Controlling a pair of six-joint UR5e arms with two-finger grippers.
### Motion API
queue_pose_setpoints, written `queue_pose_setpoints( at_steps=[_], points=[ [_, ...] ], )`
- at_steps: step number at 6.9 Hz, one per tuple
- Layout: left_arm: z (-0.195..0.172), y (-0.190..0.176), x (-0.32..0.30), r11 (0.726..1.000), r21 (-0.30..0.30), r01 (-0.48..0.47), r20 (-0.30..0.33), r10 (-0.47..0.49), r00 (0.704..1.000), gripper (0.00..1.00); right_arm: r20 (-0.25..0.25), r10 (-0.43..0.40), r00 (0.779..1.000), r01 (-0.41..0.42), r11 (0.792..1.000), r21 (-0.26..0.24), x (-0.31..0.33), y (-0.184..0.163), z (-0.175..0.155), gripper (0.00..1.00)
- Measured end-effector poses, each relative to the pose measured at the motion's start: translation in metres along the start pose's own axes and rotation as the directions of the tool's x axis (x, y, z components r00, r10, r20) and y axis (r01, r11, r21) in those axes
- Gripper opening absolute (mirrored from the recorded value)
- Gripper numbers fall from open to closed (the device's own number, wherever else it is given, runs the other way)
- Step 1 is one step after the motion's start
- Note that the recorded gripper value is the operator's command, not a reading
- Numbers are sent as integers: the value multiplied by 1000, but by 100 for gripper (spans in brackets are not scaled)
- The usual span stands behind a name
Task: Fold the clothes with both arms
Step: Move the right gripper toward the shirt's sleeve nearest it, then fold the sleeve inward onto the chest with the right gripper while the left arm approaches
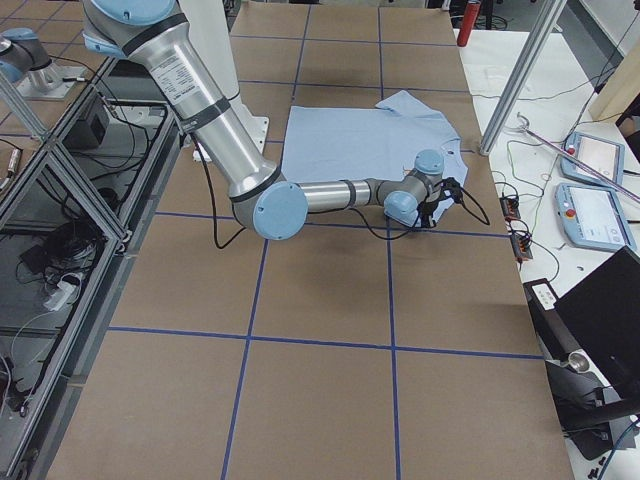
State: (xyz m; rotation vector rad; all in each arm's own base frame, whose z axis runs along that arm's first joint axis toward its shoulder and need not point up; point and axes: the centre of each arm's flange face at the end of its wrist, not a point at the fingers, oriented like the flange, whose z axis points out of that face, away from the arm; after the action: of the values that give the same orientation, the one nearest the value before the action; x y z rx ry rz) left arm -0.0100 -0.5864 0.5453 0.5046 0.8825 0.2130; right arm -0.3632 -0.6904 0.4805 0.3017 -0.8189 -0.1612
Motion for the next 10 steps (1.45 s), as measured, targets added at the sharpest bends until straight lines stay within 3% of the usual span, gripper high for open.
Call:
queue_pose_setpoints(
  at_steps=[3, 5, 6, 8, 10],
  points=[
    [1, 3, -3, 1000, -3, 4, 1, -4, 1000, 99, 31, -27, 999, 26, 999, 27, -38, -19, -29, 0],
    [2, 4, -4, 1000, -6, 5, 1, -5, 1000, 99, 46, -63, 997, 62, 998, 28, -115, -37, -52, 0],
    [2, 4, -3, 1000, -6, 5, 1, -5, 1000, 99, 22, -75, 997, 75, 997, 30, -157, -42, -51, 0],
    [1, 1, -2, 1000, -2, 1, 1, -1, 1000, 99, -85, -80, 993, 84, 995, 52, -224, -58, -26, 0],
    [0, -1, 0, 1000, 2, -3, 1, 3, 1000, 99, -166, -73, 984, 85, 994, 70, -257, -66, -4, 99]
  ],
)
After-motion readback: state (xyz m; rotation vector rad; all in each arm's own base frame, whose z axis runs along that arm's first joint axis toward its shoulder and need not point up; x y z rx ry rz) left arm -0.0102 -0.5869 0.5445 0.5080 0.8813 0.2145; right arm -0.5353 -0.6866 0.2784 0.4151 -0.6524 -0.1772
